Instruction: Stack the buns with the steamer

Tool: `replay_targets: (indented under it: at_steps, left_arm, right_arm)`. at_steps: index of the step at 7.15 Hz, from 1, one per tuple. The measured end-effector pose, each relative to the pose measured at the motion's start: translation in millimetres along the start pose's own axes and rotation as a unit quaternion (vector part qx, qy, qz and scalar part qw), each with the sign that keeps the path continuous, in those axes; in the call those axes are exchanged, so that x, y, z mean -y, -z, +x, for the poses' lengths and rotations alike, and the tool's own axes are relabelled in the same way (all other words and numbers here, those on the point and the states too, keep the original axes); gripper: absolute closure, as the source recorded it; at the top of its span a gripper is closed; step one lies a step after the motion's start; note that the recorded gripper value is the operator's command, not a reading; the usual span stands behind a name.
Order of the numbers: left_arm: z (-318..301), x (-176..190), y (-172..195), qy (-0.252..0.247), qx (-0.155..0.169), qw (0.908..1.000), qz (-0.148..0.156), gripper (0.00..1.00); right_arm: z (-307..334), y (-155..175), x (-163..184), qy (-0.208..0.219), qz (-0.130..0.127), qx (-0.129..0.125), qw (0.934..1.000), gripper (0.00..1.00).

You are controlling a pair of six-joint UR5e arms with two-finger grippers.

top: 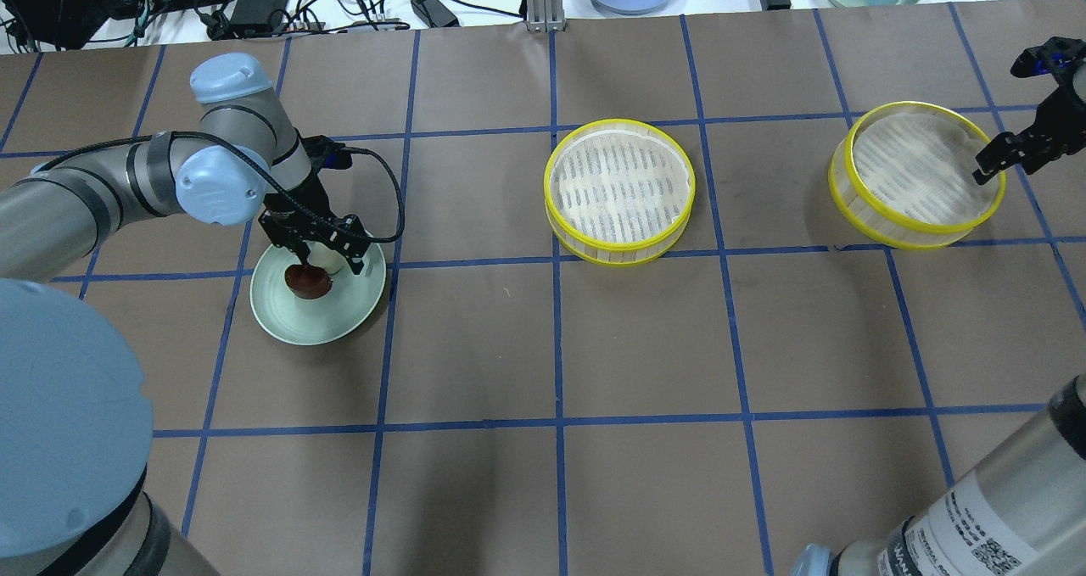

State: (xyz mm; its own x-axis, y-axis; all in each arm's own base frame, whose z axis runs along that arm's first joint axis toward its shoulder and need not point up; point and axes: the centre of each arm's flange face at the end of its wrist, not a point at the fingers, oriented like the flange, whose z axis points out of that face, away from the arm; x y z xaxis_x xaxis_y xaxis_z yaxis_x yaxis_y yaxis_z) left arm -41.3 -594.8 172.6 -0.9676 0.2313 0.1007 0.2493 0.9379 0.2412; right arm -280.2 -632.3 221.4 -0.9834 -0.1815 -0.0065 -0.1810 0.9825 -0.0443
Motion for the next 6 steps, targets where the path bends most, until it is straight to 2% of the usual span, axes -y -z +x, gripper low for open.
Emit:
replay_targets:
  at_steps: [2,3,4,6]
  left_arm:
    - [-4,7,0,-0.020,0.008,0.9996,0.017,1.00]
    - [-5,10,6,-0.021,0.012,0.9993,0.028,1.00]
    - [-5,13,22,-0.012,0.017,0.9987,0.045,1.00]
    - [15,22,71,0.039,0.019,0.9947,0.093,1.00]
  right_arm:
    - [1,-5,1,-0.004,0.003,0.004,1.0000,0.87]
    - [1,-3,2,-0.008,0.005,0.004,1.0000,0.95]
    - [1,1,3,-0.011,0.007,0.001,0.9999,0.96]
    - [2,8,5,-0.013,0.011,-0.003,0.9998,1.00]
